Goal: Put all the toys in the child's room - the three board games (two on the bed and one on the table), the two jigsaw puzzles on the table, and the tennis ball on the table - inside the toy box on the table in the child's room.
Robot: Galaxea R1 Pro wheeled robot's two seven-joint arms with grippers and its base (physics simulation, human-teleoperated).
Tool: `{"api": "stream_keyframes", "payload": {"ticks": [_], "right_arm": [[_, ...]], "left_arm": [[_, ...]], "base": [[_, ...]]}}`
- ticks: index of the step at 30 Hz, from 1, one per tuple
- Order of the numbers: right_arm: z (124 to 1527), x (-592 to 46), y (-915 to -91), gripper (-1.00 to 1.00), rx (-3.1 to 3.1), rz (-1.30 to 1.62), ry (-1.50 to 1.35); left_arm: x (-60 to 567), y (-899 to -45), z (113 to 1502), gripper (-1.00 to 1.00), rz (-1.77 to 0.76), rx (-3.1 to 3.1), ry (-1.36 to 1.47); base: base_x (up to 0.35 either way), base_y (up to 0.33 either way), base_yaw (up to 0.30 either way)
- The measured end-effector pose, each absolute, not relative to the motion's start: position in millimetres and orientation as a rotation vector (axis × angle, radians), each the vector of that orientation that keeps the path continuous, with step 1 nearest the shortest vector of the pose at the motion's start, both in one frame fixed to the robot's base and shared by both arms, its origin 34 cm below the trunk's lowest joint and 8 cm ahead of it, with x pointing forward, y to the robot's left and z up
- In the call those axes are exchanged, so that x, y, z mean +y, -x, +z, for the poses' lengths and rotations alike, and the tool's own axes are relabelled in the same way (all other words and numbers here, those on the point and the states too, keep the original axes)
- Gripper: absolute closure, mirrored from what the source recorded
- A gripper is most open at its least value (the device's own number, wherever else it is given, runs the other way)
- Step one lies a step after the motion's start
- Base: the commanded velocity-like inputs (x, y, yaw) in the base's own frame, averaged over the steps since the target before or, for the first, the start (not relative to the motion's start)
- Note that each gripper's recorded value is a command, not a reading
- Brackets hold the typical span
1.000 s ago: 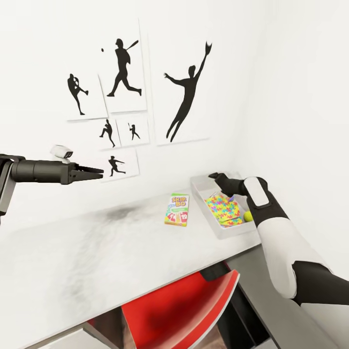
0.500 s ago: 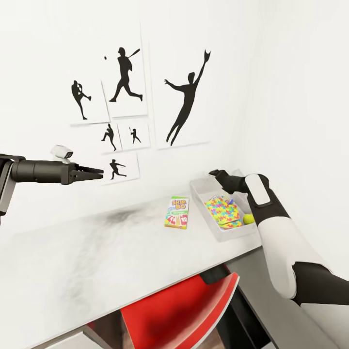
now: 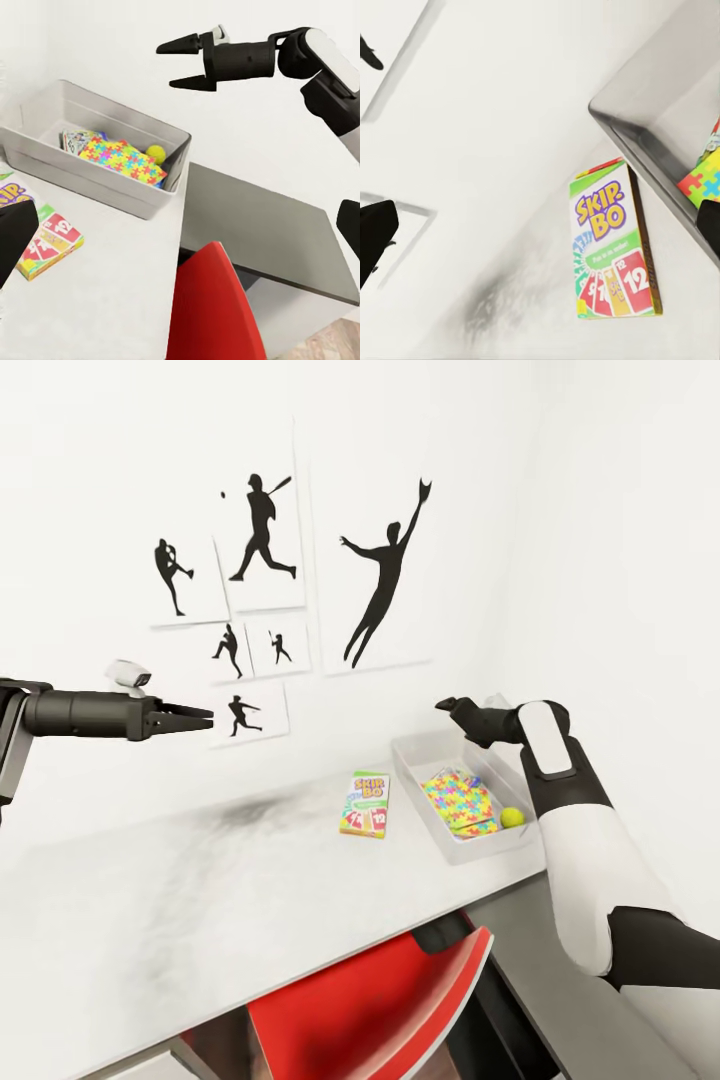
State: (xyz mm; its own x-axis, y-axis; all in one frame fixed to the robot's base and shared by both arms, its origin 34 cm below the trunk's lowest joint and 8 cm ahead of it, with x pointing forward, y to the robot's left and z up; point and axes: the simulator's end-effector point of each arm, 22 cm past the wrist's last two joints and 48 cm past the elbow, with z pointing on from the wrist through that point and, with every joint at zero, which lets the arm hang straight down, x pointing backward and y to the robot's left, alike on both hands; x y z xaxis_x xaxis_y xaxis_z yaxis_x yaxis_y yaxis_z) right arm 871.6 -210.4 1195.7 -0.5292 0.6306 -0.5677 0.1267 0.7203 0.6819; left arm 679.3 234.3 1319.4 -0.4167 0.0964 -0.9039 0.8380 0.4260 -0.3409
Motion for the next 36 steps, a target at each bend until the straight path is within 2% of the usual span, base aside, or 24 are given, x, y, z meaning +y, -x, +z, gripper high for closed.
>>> {"api": "stream_keyframes", "payload": {"ticks": [36], "right_arm": [[1181,-192,-844,-1.0,2.225,0.798,-0.462]], "left_arm": [[229,-692,1290,-1.0,-1.091,1.887,-0.759]], "base": [[0.0,0.0,0.0]]}}
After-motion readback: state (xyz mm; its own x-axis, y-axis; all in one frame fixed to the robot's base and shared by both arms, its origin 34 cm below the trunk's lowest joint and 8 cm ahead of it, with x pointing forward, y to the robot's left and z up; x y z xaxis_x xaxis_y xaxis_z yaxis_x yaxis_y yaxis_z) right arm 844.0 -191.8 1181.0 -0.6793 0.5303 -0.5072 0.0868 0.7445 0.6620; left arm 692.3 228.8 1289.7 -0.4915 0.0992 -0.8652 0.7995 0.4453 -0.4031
